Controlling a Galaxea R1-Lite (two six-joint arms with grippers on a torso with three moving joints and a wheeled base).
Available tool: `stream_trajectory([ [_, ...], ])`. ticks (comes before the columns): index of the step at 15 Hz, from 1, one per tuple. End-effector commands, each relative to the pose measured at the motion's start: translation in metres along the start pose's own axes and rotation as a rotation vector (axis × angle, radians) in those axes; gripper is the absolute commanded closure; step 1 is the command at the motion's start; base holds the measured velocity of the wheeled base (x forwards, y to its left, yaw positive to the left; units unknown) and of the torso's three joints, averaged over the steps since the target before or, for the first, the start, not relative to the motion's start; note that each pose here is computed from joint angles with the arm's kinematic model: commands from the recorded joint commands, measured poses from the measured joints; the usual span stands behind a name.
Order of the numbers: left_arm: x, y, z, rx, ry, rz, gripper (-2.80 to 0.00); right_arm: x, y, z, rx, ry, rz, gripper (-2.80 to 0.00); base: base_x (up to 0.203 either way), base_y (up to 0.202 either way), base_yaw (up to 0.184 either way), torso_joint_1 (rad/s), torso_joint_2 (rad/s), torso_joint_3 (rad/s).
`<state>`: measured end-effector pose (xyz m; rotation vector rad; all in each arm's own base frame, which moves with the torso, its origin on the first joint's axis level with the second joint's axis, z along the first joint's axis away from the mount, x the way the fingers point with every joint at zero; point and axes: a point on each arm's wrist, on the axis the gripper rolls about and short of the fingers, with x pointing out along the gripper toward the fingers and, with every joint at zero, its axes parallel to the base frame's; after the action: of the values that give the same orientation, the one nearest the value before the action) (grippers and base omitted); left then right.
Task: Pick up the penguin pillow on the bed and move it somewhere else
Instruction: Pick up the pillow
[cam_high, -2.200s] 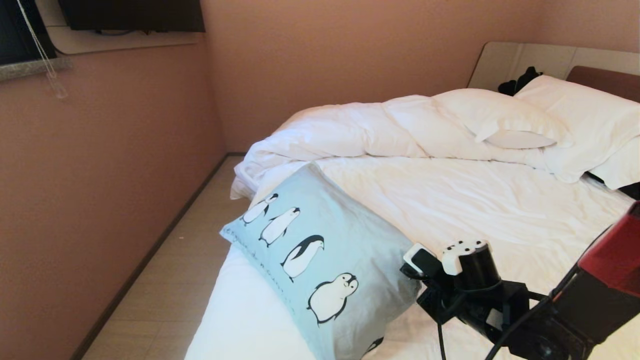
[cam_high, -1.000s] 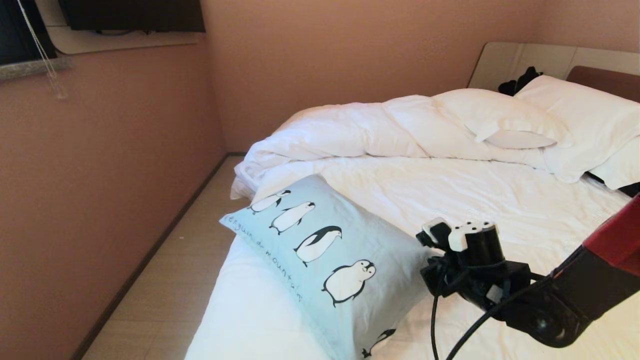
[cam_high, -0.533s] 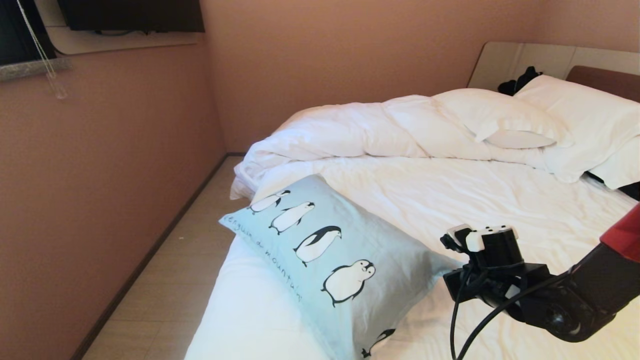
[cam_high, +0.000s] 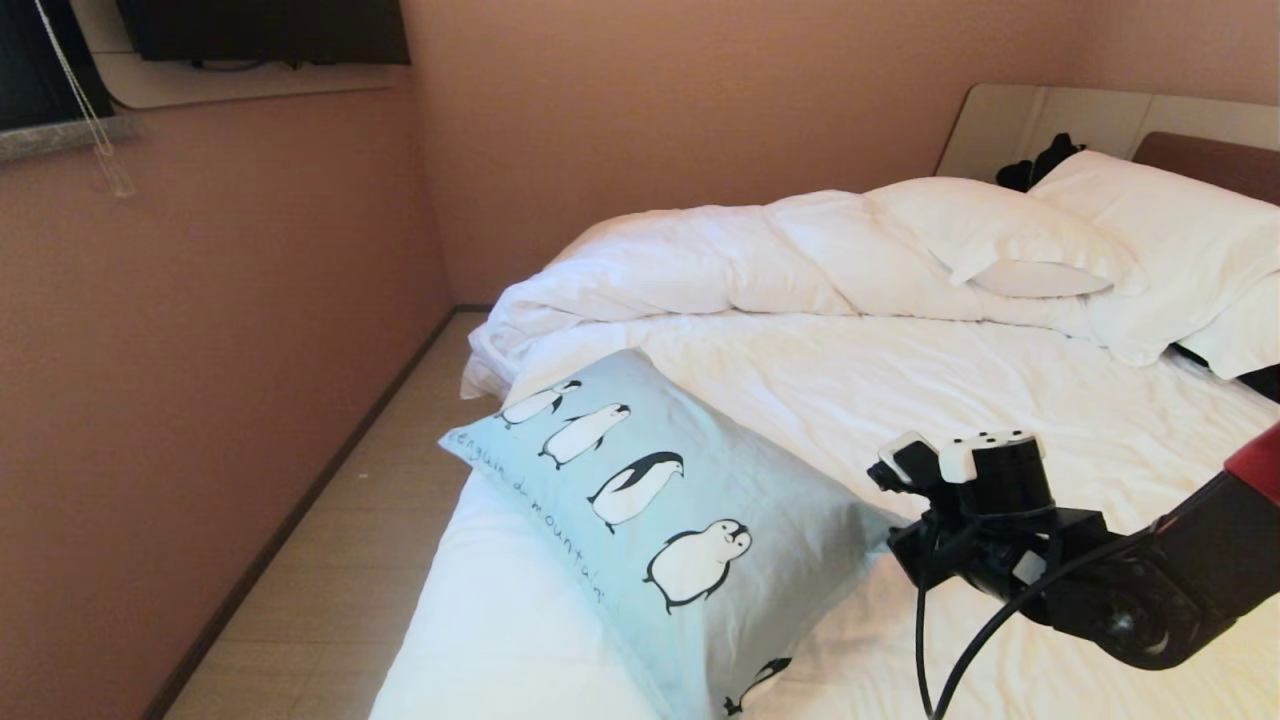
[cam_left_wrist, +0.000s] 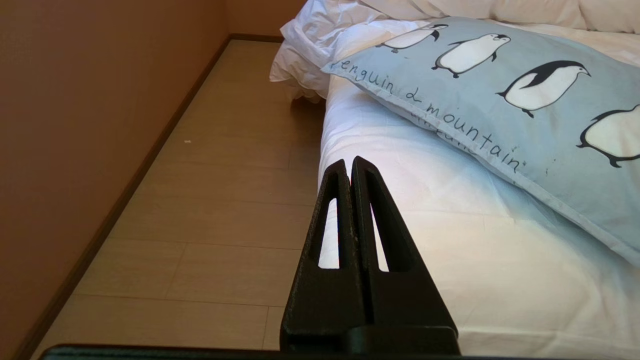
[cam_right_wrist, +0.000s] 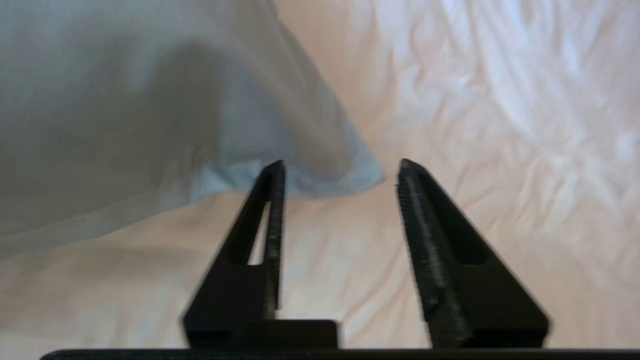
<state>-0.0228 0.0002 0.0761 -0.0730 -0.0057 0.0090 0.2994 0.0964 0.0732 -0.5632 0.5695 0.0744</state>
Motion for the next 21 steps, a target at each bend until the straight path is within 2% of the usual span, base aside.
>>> stream_trajectory([
  [1, 0.0, 0.0, -0.001, -0.001, 0.003, 0.001, 0.0, 0.011, 0.004, 0.002, -0.407, 0.006, 0.003, -2.8, 0.0, 0.0, 0.0, 0.0, 0.0, 0.0],
  [5, 0.0, 0.0, -0.001, -0.001, 0.002, 0.002, 0.0, 0.022, 0.017, -0.018, -0.468, 0.074, 0.056, -2.8, 0.0, 0.0, 0.0, 0.0, 0.0, 0.0],
  [9, 0.0, 0.0, -0.001, -0.001, 0.002, 0.002, 0.0, 0.03, 0.024, -0.025, -0.516, 0.097, 0.078, -2.8, 0.0, 0.0, 0.0, 0.0, 0.0, 0.0],
  [15, 0.0, 0.0, -0.001, -0.001, 0.002, 0.002, 0.0, 0.05, 0.03, -0.015, -0.6, 0.019, 0.038, -2.8, 0.0, 0.0, 0.0, 0.0, 0.0, 0.0],
  [21, 0.0, 0.0, -0.001, -0.001, 0.002, 0.002, 0.0, 0.059, 0.034, -0.016, -0.657, 0.019, 0.047, -2.8, 0.0, 0.0, 0.0, 0.0, 0.0, 0.0],
])
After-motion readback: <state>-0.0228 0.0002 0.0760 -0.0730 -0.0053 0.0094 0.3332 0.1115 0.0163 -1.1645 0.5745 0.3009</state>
